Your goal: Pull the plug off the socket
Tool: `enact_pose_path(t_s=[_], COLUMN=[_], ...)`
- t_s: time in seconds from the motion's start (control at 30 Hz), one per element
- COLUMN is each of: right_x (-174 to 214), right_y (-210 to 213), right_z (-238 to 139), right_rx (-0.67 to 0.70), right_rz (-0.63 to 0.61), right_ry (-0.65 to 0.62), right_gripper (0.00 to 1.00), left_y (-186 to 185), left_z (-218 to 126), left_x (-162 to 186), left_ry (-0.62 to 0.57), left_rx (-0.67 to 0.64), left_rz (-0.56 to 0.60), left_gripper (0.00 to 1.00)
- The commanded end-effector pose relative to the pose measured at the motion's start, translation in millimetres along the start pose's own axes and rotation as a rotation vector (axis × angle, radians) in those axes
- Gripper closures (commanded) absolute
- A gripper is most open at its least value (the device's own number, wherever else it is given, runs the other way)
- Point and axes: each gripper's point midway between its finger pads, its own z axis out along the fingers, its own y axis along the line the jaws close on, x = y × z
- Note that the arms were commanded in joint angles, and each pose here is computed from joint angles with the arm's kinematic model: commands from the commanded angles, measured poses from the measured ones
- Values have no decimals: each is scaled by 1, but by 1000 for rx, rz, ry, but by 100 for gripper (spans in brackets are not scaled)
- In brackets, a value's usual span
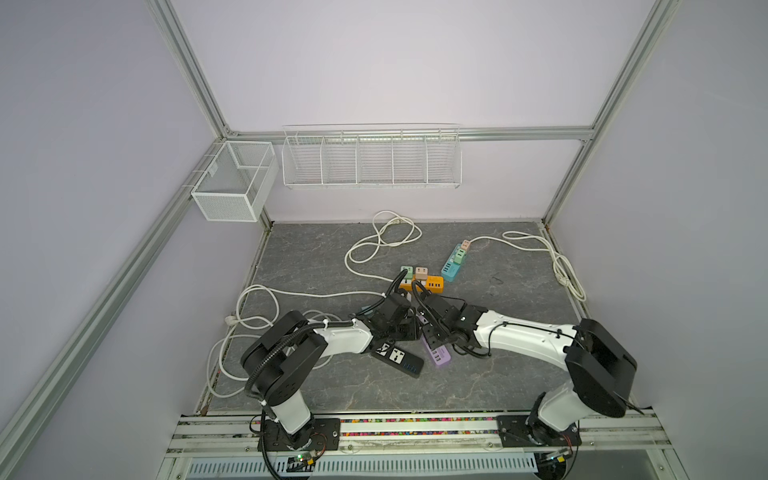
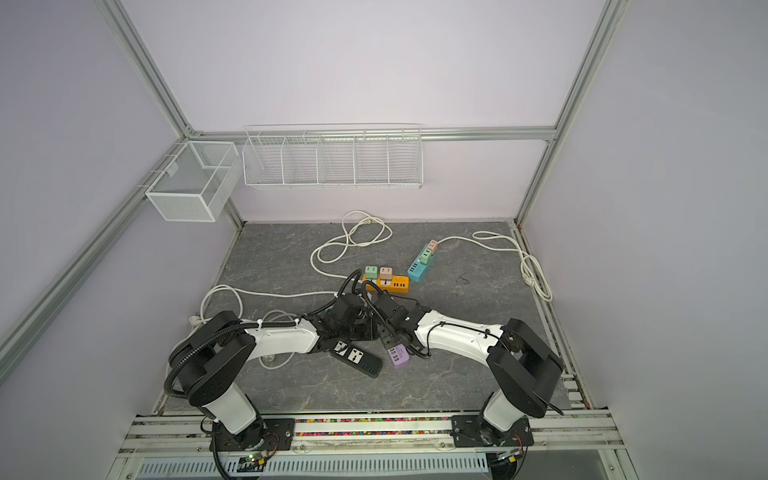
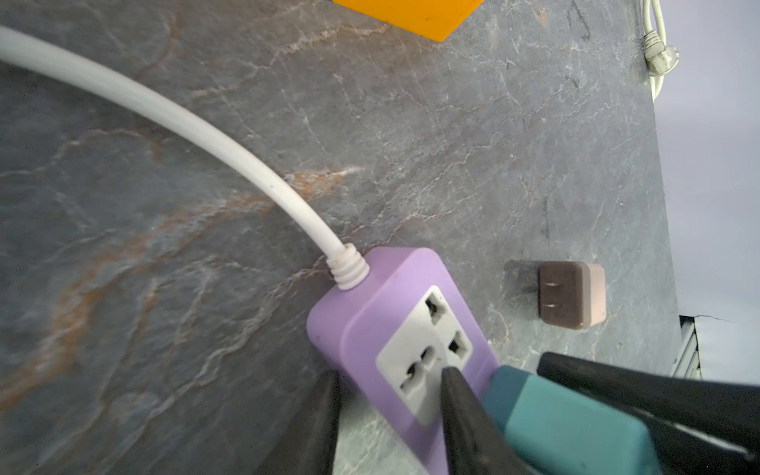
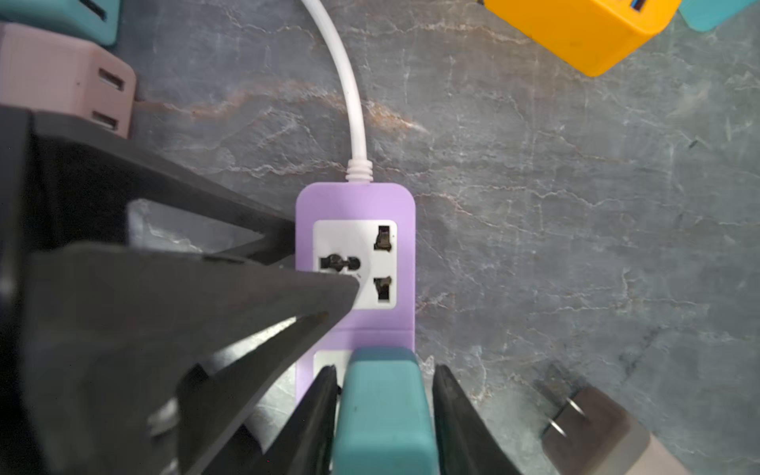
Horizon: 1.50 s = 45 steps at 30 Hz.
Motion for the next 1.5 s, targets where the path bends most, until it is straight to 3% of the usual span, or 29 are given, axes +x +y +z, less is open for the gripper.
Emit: enact_pose_path(t_s=[0.0, 0.7, 1.2, 1.47], right_x=[2, 20, 13, 2], right_y=[-4, -7, -8, -2], right_z=[-5, 12, 5, 0], right_rx=[21, 55, 30, -44], right_rz=[15, 6, -4, 45], right_ry=[-8, 47, 6, -38], right_gripper=[55, 54, 74, 74], left_y=[24, 19, 28, 31], left_z=[7, 8, 14, 12], left_x=[26, 29, 35, 35], left_ry=[79, 85, 118, 110], left_rx=[-73, -42, -87, -99], left_rz=[-18, -33, -50, -53], left_gripper=[59, 60, 61, 62])
